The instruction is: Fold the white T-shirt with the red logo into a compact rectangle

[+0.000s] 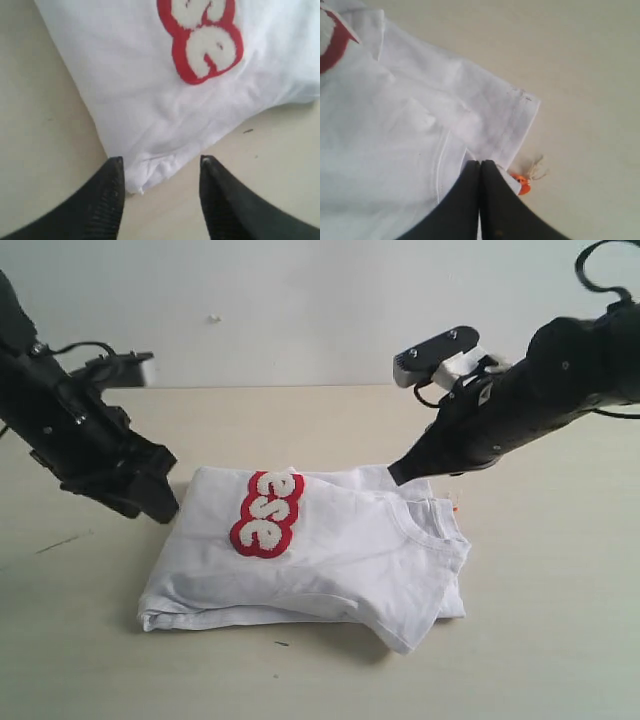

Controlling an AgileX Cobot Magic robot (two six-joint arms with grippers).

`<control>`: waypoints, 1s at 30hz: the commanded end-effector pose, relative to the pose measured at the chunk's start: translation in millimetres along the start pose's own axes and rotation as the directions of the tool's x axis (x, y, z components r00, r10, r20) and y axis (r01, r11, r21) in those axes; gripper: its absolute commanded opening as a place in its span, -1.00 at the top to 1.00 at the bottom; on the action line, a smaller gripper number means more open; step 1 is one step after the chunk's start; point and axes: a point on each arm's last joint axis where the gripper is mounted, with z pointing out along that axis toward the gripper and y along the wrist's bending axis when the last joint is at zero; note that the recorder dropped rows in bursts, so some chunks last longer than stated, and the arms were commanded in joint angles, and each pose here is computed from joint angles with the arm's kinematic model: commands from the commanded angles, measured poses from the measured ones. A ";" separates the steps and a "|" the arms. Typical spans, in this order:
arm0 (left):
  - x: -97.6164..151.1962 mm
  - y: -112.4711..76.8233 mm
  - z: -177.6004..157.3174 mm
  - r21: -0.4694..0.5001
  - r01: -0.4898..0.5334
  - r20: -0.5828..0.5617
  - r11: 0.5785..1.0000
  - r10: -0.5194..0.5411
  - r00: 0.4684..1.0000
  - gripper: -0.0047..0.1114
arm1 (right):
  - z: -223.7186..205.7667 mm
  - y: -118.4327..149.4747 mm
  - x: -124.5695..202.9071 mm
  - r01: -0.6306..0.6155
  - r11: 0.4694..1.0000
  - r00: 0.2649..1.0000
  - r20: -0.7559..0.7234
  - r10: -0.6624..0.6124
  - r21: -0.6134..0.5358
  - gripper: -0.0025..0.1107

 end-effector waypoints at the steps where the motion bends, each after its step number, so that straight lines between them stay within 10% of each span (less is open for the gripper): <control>1: 8.0 -14.2 -61.8 -0.053 0.006 0.220 0.999 0.006 0.975 0.42 | -49.0 1.4 -6.1 0.012 1.000 0.997 0.080 -0.013 0.012 0.96; 4: 34.5 -32.1 -103.0 -0.129 0.003 0.435 0.992 0.054 0.899 0.91 | -97.1 4.2 4.4 -0.017 0.999 0.970 0.244 0.005 0.045 0.96; 14: 149.0 -61.2 -140.7 -0.227 0.095 0.792 0.969 0.126 0.598 0.92 | -194.9 17.5 62.2 -0.081 0.995 0.855 0.517 0.038 0.062 0.96; 30: 228.3 -66.1 -114.0 -0.249 0.104 0.872 0.963 0.176 0.457 0.92 | -237.9 31.9 132.7 -0.109 0.993 0.735 0.676 0.047 0.050 0.96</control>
